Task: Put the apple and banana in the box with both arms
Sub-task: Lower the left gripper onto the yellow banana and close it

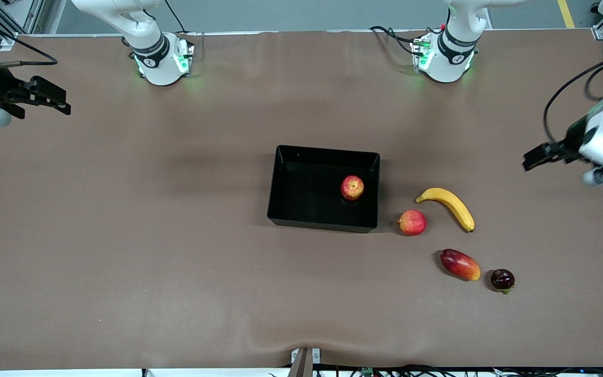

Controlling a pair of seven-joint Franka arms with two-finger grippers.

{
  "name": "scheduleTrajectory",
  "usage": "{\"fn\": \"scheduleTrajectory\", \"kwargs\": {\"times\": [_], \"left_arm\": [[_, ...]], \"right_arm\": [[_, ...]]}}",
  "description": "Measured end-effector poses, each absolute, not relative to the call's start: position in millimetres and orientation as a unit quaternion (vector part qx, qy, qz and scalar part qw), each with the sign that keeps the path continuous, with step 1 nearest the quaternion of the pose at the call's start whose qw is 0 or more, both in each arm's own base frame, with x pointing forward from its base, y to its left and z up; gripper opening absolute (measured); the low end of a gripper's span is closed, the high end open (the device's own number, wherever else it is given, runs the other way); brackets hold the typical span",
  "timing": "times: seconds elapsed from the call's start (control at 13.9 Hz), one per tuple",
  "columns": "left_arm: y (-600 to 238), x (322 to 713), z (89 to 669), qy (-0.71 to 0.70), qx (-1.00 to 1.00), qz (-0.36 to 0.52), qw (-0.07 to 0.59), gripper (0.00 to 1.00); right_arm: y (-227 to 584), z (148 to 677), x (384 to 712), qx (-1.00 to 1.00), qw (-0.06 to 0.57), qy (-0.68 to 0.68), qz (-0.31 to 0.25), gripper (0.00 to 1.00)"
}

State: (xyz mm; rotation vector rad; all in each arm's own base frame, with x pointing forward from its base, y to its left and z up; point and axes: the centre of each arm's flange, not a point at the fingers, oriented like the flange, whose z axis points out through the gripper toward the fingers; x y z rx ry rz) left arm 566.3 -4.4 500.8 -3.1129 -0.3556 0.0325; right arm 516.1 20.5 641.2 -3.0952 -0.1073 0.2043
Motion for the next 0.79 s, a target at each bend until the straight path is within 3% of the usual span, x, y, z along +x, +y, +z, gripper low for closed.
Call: {"fn": "scheduleTrajectory", "kwargs": {"times": [0.36,0.79], "left_arm": [[-17,577,401,-0.207,-0.978,0.018,0.005,1.0],[-41,563,273,-0.264,-0.965,0.004,-0.002,1.0]], "right_arm": [[14,634,522,-0.997,0.02,-0.027,0.064,1.0],[10,630,524,-0.997,0.02,-0.024,0.064,1.0]]}}
